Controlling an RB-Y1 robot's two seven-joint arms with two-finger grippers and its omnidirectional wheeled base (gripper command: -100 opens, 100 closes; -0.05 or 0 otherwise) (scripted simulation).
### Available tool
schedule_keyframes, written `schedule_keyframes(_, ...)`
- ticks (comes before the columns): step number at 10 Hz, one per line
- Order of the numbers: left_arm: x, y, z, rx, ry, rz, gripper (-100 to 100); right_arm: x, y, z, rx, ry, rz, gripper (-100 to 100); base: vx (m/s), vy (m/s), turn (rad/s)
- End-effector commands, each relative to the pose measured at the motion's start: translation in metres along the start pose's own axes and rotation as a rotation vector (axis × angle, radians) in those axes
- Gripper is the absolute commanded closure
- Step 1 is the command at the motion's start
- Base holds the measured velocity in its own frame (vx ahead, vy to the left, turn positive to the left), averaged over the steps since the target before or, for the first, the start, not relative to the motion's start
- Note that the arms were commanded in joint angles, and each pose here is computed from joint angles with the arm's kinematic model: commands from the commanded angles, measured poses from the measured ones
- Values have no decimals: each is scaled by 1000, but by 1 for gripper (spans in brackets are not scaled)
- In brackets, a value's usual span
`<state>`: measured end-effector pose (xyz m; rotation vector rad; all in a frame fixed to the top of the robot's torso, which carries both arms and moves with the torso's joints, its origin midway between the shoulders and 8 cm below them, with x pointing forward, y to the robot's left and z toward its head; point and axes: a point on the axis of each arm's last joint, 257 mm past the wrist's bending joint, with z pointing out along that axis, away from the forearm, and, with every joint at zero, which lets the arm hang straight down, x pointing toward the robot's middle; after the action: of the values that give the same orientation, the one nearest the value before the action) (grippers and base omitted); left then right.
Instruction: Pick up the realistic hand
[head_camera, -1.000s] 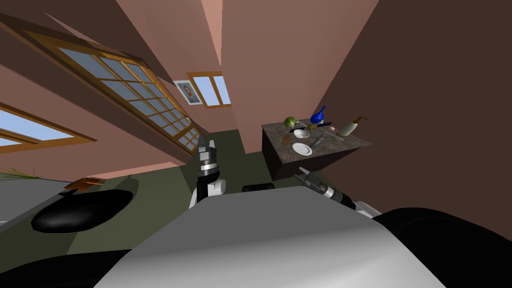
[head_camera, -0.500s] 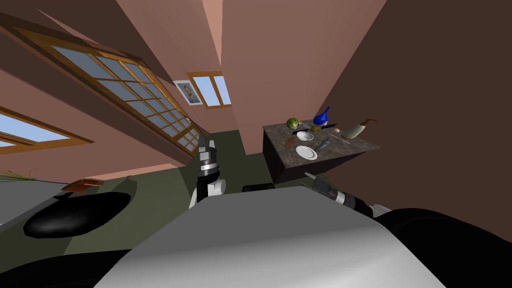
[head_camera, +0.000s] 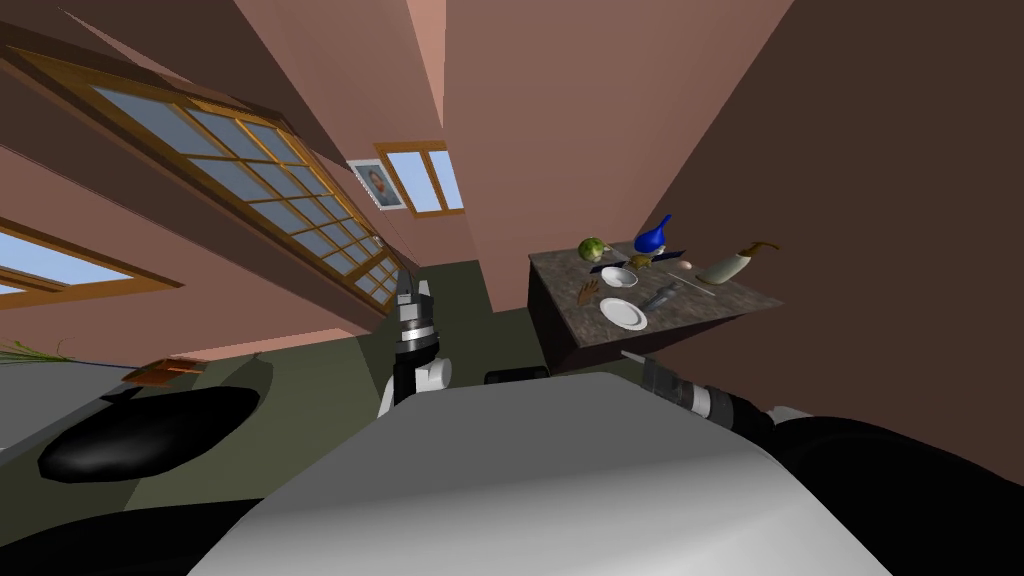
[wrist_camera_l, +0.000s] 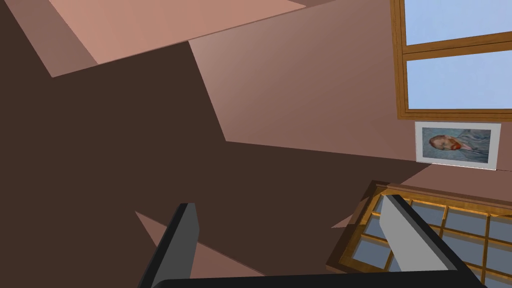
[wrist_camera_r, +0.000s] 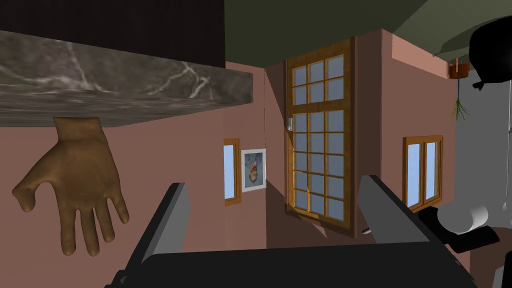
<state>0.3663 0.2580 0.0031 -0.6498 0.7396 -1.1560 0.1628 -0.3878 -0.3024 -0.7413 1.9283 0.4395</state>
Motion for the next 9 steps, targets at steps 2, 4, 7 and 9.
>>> schedule_keyframes(2,0,0,0,0,0,0,0,14,-9,-21,-30,87,-70,-100,145,14,31)
schedule_keyframes(4,0,0,0,0,0,0,0,26,-18,-37,-48,152,-121,-100,65,7,24)
schedule_keyframes(7,0,0,0,0,0,0,0,32,-32,-55,-90,233,-193,-100,131,9,37)
schedule_keyframes(9,0,0,0,0,0,0,0,39,-43,-70,-111,291,-243,-100,74,4,21)
